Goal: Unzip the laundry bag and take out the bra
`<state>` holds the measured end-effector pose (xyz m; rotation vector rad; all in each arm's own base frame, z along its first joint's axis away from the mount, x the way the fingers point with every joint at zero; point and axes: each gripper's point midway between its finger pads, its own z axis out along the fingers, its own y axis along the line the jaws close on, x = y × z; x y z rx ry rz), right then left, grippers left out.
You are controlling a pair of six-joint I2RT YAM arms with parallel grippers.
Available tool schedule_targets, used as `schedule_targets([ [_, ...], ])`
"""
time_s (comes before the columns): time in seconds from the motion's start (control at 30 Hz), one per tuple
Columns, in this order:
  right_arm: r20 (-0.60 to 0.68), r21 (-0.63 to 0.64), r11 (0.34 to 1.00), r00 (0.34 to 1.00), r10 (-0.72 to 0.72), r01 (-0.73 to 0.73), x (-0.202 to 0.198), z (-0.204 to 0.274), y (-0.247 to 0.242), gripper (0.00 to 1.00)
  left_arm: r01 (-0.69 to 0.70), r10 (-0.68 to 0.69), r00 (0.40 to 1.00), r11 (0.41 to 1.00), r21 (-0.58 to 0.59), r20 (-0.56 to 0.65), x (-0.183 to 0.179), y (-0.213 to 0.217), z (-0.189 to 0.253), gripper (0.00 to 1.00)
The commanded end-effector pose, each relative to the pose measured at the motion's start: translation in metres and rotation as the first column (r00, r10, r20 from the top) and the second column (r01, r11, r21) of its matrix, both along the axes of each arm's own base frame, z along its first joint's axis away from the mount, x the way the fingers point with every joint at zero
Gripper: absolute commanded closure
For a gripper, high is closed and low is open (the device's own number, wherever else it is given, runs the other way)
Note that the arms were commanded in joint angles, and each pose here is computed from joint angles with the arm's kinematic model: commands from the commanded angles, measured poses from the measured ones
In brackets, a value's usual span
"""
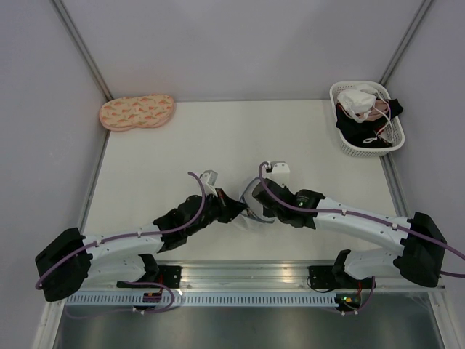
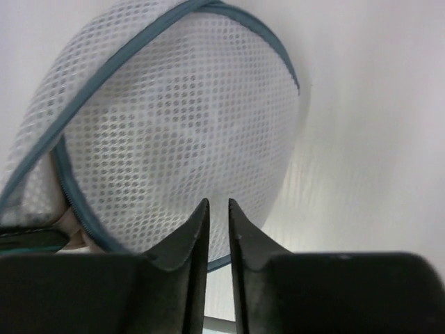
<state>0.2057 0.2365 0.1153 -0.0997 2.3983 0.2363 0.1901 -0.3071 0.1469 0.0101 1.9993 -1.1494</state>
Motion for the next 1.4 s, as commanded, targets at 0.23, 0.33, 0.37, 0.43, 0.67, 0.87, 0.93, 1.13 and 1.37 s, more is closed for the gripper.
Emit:
schedule_targets([
  [0.23, 0.063, 0.105, 0.993, 0.996, 0.057, -0.063, 0.0, 0.031, 0.011, 0.72, -0.011, 0.012, 1.0, 0.997, -0.074, 0.013, 0.0, 0.003, 0.018, 0.98],
  [0.33, 0.064, 0.197, 0.967, 0.986, 0.151, -0.161, -0.012, 0.05, 0.028, 0.44, -0.018, 0.019, 1.0, 0.997, -0.069, 0.007, 0.001, 0.004, 0.015, 0.98],
  [0.37, 0.059, 0.219, 0.957, 0.981, 0.184, -0.192, -0.018, 0.054, 0.034, 0.4, -0.019, 0.019, 1.0, 0.997, -0.073, 0.008, 0.001, 0.004, 0.016, 0.98],
  [0.43, 0.071, 0.234, 0.943, 0.972, 0.226, -0.236, -0.023, 0.062, 0.04, 0.37, -0.021, 0.022, 1.0, 0.997, -0.073, 0.01, 0.002, 0.004, 0.017, 0.98],
  [0.67, 0.032, 0.187, 0.948, 0.966, 0.256, -0.257, -0.024, 0.042, 0.047, 0.45, -0.02, 0.022, 1.0, 0.996, -0.084, 0.02, 0.003, 0.004, 0.024, 0.98],
  [0.87, 0.017, 0.159, 0.952, 0.965, 0.262, -0.262, -0.022, 0.028, 0.049, 0.56, -0.032, 0.034, 0.999, 0.995, -0.092, 0.024, 0.003, 0.009, 0.028, 0.98],
  [0.93, 0.002, 0.169, 0.946, 0.96, 0.279, -0.276, -0.025, 0.023, 0.053, 0.57, -0.035, 0.038, 0.999, 0.994, -0.099, 0.026, 0.004, 0.01, 0.03, 0.98],
  [1.13, -0.024, 0.165, 0.942, 0.954, 0.299, -0.292, -0.027, 0.008, 0.062, 0.65, -0.03, 0.033, 0.999, 0.994, -0.109, 0.023, 0.003, 0.009, 0.032, 0.98],
  [1.37, -0.011, 0.066, 0.976, 0.978, 0.208, -0.207, -0.014, 0.001, 0.043, 1.0, -0.035, 0.038, 0.999, 0.994, -0.106, 0.026, 0.002, 0.015, 0.032, 0.98],
])
